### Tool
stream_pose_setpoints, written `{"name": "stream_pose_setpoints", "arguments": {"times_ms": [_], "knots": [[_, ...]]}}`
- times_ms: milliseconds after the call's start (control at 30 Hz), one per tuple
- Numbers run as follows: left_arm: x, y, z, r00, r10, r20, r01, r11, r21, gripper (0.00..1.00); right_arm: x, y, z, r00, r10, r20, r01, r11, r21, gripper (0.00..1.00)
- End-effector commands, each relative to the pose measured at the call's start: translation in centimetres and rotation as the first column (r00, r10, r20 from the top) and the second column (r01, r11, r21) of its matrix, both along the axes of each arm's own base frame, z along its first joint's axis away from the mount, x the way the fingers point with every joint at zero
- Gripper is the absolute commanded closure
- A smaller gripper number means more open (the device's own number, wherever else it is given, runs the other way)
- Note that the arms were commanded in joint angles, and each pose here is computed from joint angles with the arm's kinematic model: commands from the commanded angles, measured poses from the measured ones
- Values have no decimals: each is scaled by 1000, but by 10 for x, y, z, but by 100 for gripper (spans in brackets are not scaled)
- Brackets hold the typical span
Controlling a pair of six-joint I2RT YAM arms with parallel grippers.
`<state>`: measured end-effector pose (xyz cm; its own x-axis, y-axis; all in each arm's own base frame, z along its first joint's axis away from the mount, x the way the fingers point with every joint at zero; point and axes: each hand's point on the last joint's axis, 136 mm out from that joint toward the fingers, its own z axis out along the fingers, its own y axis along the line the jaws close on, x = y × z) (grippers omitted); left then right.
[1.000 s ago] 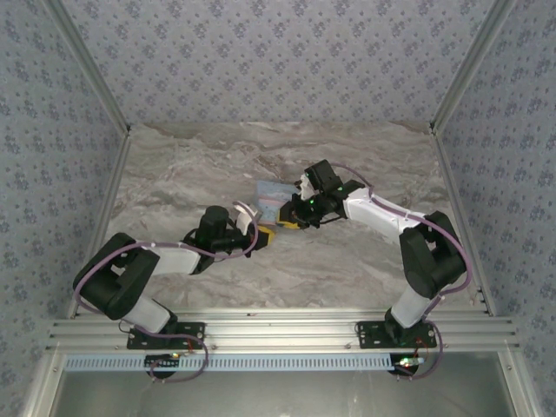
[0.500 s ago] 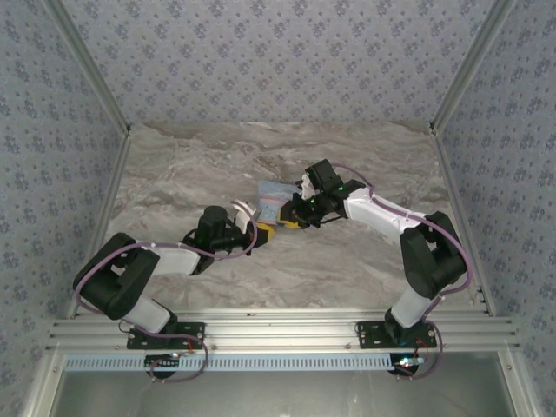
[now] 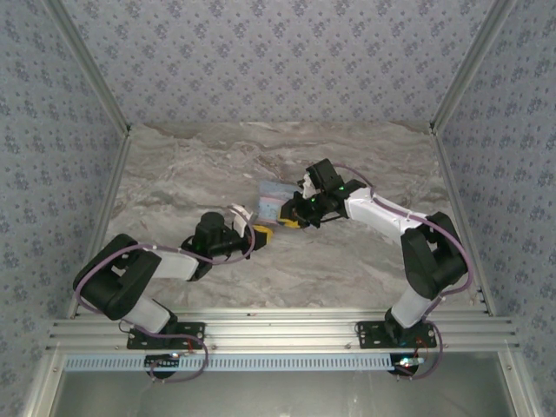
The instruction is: Unlock a padlock with a key
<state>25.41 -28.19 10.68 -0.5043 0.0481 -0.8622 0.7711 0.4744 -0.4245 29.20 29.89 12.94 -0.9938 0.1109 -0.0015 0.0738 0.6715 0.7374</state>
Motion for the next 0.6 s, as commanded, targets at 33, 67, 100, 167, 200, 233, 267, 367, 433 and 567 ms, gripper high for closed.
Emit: {"name": "stream_pose_setpoints", "arguments": {"times_ms": [33, 67, 100, 167, 200, 233, 267, 367, 433, 567], "knots": [[6, -3, 16, 999, 31, 41, -27, 997, -78, 100, 7, 1, 26, 999, -21, 44, 19, 998, 55, 100], [7, -3, 16, 999, 34, 41, -30, 996, -86, 100, 7, 1, 27, 999, -22, 44, 19, 998, 58, 100], [8, -3, 17, 998, 39, 43, -35, 995, -96, 100, 7, 0, 27, 999, -23, 41, 20, 998, 59, 100], [8, -3, 18, 998, 44, 45, -39, 993, -107, 100, 7, 1, 28, 999, -22, 42, 20, 998, 60, 100], [9, -3, 19, 998, 48, 49, -42, 993, -114, 100, 7, 0, 27, 999, -26, 39, 24, 998, 58, 100], [10, -3, 20, 997, 52, 50, -45, 992, -118, 100, 7, 0, 27, 999, -25, 39, 23, 998, 57, 100], [10, -3, 20, 997, 52, 49, -46, 992, -119, 100, 7, -1, 27, 999, -27, 39, 24, 998, 57, 100], [11, -4, 22, 998, 48, 51, -41, 992, -123, 100, 7, 0, 26, 999, -27, 36, 25, 998, 60, 100], [11, -5, 22, 998, 44, 52, -37, 991, -128, 100, 7, 0, 27, 999, -27, 36, 25, 998, 61, 100], [11, -6, 24, 998, 44, 51, -36, 990, -140, 100, 7, 0, 25, 999, -27, 33, 25, 998, 59, 100]]}}
